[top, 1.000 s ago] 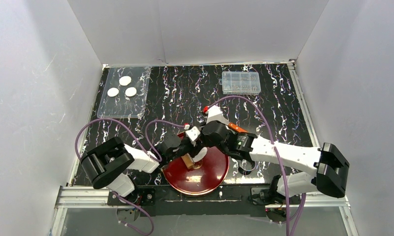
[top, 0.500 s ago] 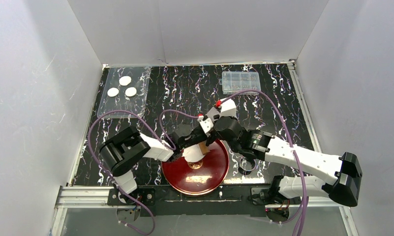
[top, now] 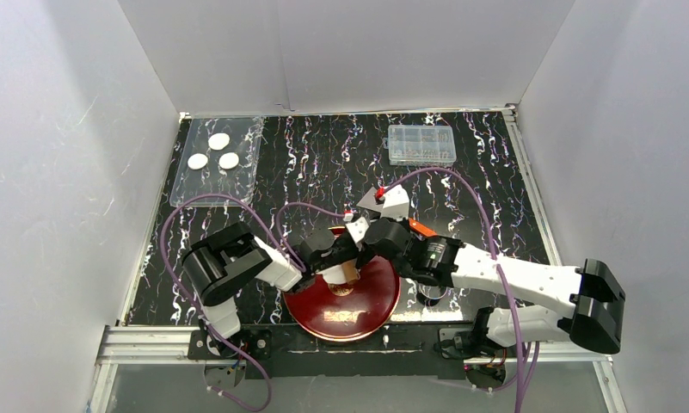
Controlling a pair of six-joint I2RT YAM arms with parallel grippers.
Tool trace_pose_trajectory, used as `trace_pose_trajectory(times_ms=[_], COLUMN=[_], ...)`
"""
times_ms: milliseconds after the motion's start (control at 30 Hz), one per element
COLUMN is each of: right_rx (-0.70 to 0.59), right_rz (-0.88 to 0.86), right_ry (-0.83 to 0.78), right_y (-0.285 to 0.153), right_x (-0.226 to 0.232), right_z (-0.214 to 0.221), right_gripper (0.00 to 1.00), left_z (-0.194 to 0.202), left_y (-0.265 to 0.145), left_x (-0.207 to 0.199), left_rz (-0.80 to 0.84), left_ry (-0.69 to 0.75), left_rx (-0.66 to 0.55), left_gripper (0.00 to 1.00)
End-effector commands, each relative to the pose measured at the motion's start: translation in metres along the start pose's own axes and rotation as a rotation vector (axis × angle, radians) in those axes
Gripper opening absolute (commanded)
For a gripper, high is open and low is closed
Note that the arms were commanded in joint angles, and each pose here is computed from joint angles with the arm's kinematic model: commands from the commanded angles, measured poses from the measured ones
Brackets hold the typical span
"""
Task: Roll out the dumpling wrappers from the dough
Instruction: Flatten out the dough on the work surface.
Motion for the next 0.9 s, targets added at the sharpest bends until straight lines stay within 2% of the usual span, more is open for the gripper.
trace_pose_trajectory(times_ms=[0, 433, 867], right_rx=[0.259, 0.305, 0.328], right_rz=[-0.447, -0.494, -0.548], right_ry=[-0.163, -0.145, -0.201], right_y=[-0.040, -0.037, -0.032], right_x=[0.098, 0.113, 0.134], right_z=[0.076, 0.097, 0.103], right_gripper=[0.01, 0.01, 0.01], left_z=[0.078, 0.125, 0.123], left_y=[-0.021, -0.073, -0.100], left_x=[-0.026, -0.028, -0.012], left_rz=[-0.014, -0.091, -0.194], left_ry=[-0.074, -0.119, -0.173], left_rx=[0.364, 0.553, 0.587], left_gripper=[0.00, 0.00, 0.00])
Point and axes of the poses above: each gripper's point midway between its finger pads, its own y axis out along the fingers, its own x axis along the line the jaws close on, z = x × y, the point moved 2 cm from there along -y, back along the fingers, and after that the axes turned 14 degrees about y, right-handed, at the moved point
